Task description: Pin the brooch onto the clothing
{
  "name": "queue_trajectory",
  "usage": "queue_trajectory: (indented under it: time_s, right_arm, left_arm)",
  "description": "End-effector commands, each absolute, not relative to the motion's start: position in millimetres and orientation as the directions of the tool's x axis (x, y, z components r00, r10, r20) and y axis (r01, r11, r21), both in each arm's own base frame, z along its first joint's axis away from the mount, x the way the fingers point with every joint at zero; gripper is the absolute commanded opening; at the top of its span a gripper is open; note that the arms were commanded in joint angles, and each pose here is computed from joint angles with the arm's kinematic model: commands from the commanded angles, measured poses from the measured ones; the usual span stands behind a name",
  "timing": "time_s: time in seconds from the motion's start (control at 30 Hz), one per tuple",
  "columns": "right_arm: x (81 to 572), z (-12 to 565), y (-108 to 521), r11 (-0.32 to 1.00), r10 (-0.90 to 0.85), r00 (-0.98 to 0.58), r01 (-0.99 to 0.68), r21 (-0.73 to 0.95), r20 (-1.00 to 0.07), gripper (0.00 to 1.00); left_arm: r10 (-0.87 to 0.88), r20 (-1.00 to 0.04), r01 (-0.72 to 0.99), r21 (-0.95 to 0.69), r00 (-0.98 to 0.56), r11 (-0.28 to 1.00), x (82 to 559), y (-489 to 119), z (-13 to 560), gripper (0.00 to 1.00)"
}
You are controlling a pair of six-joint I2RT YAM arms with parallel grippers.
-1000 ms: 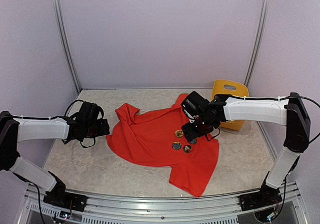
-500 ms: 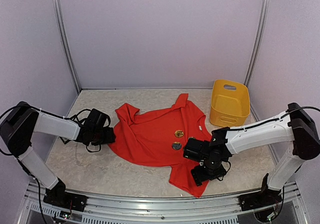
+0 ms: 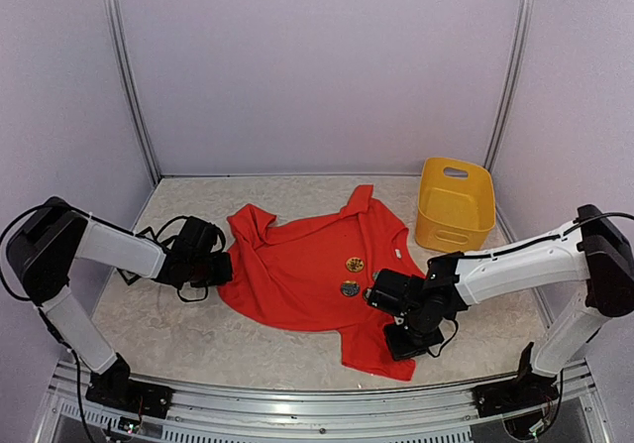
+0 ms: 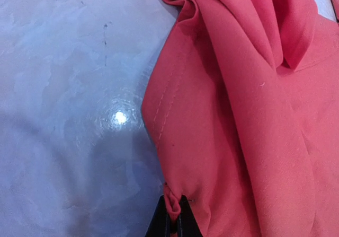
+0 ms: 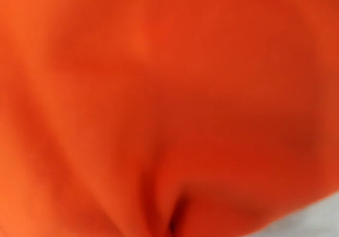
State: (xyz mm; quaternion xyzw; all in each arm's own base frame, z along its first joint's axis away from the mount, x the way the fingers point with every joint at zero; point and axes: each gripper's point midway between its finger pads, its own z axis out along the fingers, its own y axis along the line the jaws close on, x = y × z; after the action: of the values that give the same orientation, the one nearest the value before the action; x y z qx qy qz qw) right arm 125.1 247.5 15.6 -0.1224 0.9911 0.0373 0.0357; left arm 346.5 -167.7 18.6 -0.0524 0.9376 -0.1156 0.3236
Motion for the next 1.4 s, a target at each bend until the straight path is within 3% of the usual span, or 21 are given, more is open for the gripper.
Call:
queue_trajectory:
  time_s: [0.0,0.23,0.4,0.5,0.67,0.83,0.93,1.03,1.17,1.27,1.37]
  right_arm:
    - [150,48,236,0.977,-0.186,-0.966,-0.202,0.074,-0.181,0.0]
    - [171,129,233,0.954,-0.103,-0.935,-0.189,0.233,-0.339,0.0]
    - [168,176,234,0.922,-0.099,-0.925,-0.224,0.316,-0.367,0.0]
    - [186,206,247,0.888,-0.085,-0.901,-0.262,0.378,-0.425,0.0]
    - [296,272,252,0.845,-0.028,-0.775,-0.356,0.4,-0.631,0.0]
    - [434,399,250,0.846,0.043,-0.451,-0.458,0.273,-0.891,0.0]
    - [479,482,253,0.847,0.067,-0.226,-0.501,0.175,-0.972,0.0]
    - [493,556,245,0.849,0.135,0.008,-0.516,0.111,-0.991,0.0]
    - [465,615,231,0.839,0.218,0.219,-0.54,0.069,-0.951,0.0]
    - [450,617,233,0.823,0.208,0.212,-0.565,0.054,-0.955,0.0]
    - [452,571,239,0.824,0.134,0.086,-0.564,0.062,-0.987,0.0]
  left_arm:
    - [-0.151,-0.581,-0.047,-0.191,-0.8,0.98,327,-150,19,0.0]
    - [-0.191,-0.579,-0.072,-0.222,-0.793,0.972,293,-140,61,0.0]
    - [-0.242,-0.566,-0.095,-0.277,-0.788,0.956,249,-140,100,0.0]
    - [-0.317,-0.609,-0.109,-0.354,-0.727,0.929,245,-134,142,0.0]
    - [-0.309,-0.79,-0.04,-0.34,-0.53,0.939,305,-114,240,0.0]
    - [-0.296,-0.897,0.057,-0.331,-0.329,0.942,403,-115,348,0.0]
    - [-0.278,-0.939,0.104,-0.303,-0.204,0.947,449,-120,422,0.0]
    - [-0.235,-0.968,0.116,-0.244,-0.086,0.963,480,-123,481,0.0]
    - [-0.22,-0.975,0.096,-0.217,0.022,0.971,491,-108,531,0.0]
    - [-0.202,-0.979,0.096,-0.198,0.032,0.975,490,-105,531,0.0]
    - [-0.196,-0.979,0.112,-0.201,-0.054,0.973,493,-112,492,0.0]
